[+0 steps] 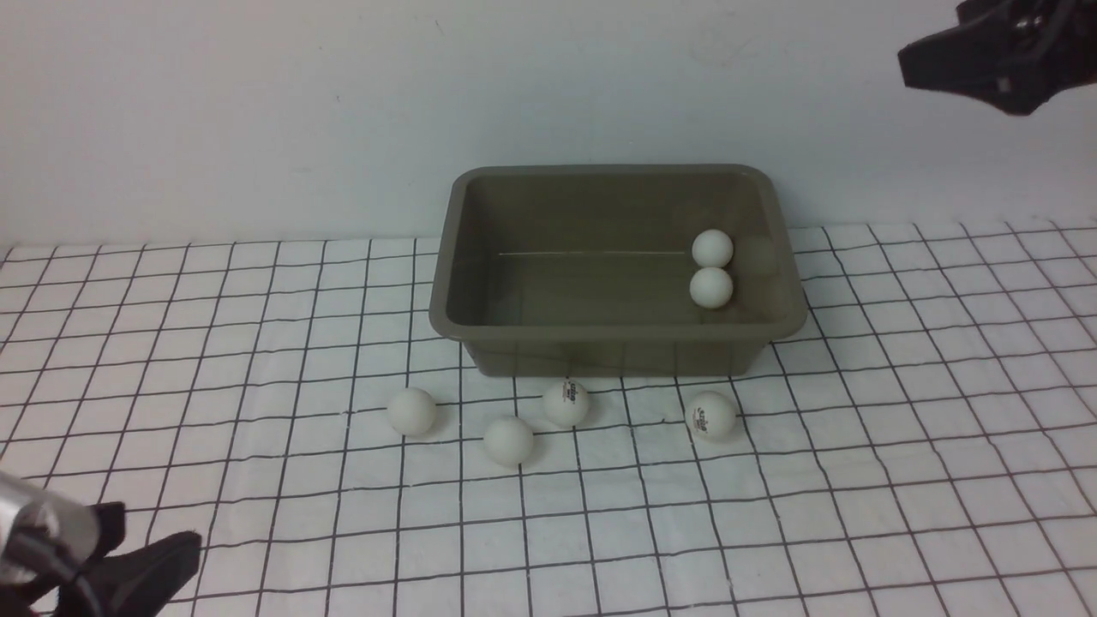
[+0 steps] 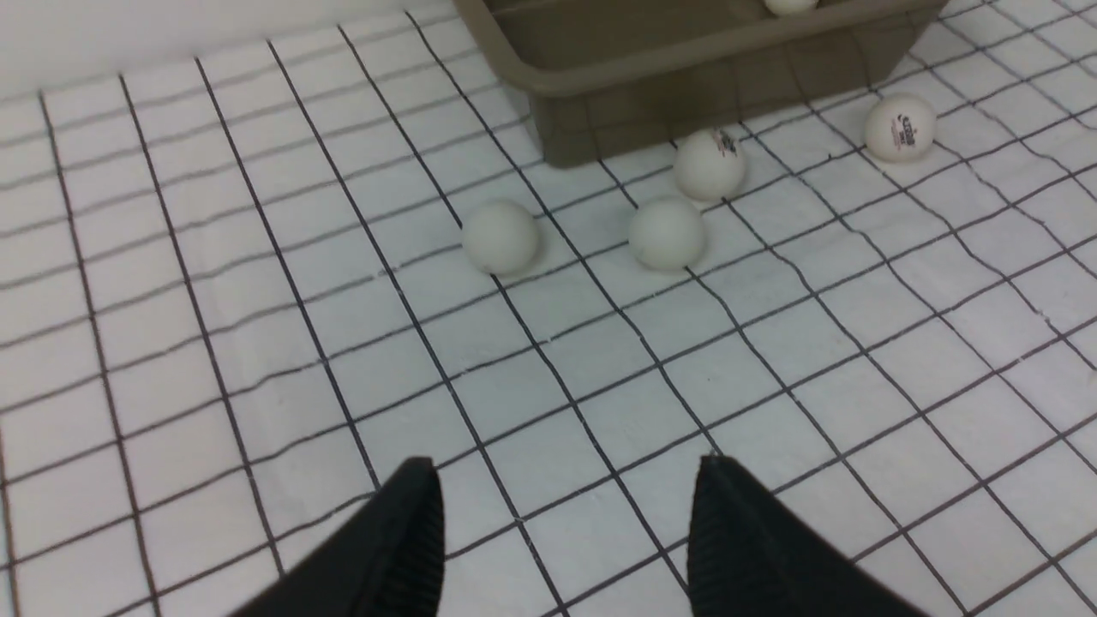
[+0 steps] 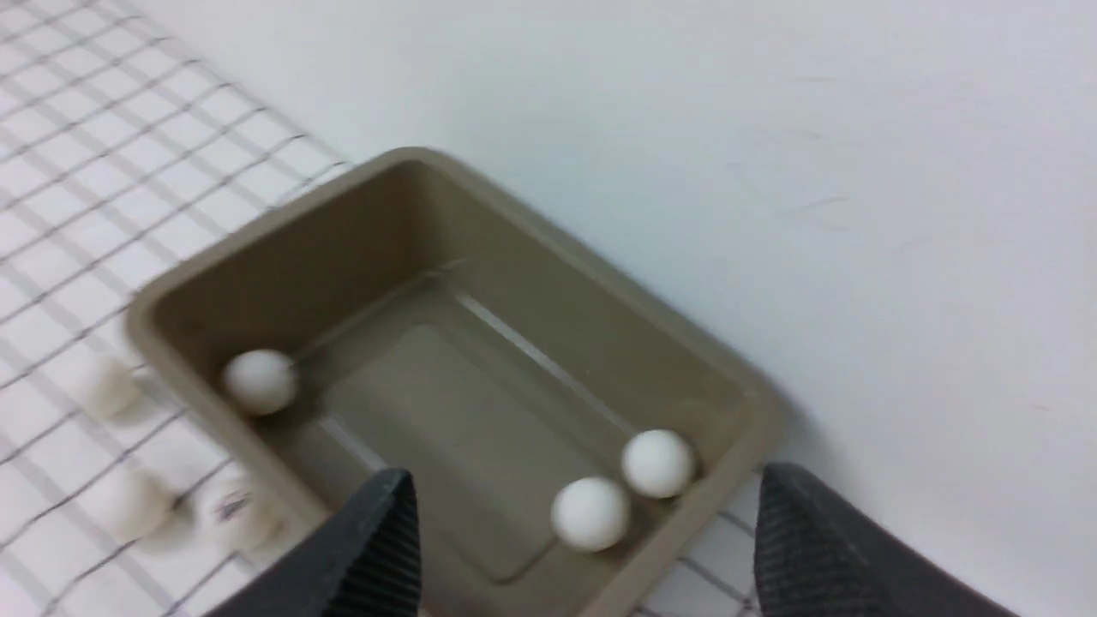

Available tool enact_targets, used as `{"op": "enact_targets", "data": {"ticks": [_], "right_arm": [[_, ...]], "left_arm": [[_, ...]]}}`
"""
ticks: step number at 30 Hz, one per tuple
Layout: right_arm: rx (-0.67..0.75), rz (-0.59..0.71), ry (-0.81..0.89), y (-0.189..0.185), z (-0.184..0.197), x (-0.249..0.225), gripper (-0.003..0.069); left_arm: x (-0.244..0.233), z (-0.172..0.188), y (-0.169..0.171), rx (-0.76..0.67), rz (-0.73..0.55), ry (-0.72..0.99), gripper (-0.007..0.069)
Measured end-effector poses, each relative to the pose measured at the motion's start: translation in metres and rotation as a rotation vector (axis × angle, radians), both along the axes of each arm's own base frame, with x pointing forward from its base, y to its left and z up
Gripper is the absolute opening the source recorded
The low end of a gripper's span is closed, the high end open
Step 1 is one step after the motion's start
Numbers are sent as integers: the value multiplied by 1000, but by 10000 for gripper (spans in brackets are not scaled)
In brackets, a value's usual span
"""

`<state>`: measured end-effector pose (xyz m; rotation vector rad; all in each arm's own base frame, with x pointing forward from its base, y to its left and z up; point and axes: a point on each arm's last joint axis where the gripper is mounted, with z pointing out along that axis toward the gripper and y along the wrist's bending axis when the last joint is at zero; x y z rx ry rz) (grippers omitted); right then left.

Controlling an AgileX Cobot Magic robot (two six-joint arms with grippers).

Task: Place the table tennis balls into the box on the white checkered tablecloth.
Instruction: 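Reach for and grasp a ping pong ball on the table beside the basket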

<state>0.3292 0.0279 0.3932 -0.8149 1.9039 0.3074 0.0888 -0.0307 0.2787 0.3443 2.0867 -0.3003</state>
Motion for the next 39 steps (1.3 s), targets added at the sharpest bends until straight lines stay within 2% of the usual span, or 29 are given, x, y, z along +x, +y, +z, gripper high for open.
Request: {"op": "enact_targets", "data": {"ticks": [3,7,14,19,26,39], "right_arm": [[9,78,60,11,2,-12,478],[11,119,122,21,-1,-17,478],[-64,136,266,46,-34,-25,478],[-99,98,335,65,-74,-31,478],[-70,3,404,80,-115,-30,478],[-20,-158,630,89,-189,1,475]], "left_arm": [[27,-12,0,-6,-21,94,356],[45,-19,-2,-32,-49,149,356],[60,6,-8,-37,-140,65,356],[57,16,-7,-14,-140,12,356],[49,20,-3,90,-146,-25,356],[38,28,-3,102,-139,-91,356]]}}
